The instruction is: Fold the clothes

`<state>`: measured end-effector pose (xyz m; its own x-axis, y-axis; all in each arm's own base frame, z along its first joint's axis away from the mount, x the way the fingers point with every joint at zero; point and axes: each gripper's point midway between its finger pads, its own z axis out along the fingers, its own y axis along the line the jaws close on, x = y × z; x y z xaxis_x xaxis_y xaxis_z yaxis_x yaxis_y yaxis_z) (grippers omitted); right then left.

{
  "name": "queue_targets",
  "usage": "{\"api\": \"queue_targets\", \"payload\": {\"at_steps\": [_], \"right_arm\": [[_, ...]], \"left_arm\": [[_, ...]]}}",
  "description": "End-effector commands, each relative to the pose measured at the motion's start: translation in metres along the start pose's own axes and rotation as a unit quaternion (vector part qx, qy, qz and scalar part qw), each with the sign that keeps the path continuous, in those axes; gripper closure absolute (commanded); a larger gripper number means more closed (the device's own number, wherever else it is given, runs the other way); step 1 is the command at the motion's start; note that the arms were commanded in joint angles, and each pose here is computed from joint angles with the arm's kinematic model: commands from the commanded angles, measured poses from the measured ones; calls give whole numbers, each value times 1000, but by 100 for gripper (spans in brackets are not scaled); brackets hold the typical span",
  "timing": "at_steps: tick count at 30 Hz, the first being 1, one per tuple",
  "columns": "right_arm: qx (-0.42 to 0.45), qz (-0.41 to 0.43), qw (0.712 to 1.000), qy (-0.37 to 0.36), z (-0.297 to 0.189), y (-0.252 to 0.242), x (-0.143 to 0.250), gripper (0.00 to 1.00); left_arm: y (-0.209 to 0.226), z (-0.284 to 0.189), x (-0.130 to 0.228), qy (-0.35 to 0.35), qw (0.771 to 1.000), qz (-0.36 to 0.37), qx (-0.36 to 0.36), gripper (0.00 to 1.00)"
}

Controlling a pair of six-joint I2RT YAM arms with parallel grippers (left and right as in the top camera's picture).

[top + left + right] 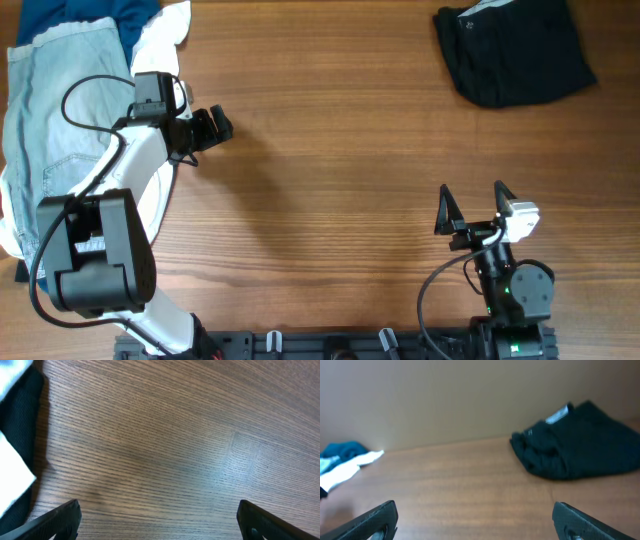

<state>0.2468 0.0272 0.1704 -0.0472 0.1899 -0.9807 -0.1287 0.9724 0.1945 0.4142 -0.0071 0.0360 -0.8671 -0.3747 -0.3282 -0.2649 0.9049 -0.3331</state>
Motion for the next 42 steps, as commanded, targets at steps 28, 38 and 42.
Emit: {"api": "queue_targets", "payload": {"at_steps": [28,38,42], "right_arm": [[2,7,1000,-13,-2,0,-5,0],[2,7,1000,-13,-2,0,-5,0],[2,7,1000,-13,-2,0,-5,0]], "left_arm": [[-19,-51,-21,-59,998,13,22,0],[-49,-211,-21,-281,945,163,31,0],[-38,-232,13,-334,927,166,34,0]]}}
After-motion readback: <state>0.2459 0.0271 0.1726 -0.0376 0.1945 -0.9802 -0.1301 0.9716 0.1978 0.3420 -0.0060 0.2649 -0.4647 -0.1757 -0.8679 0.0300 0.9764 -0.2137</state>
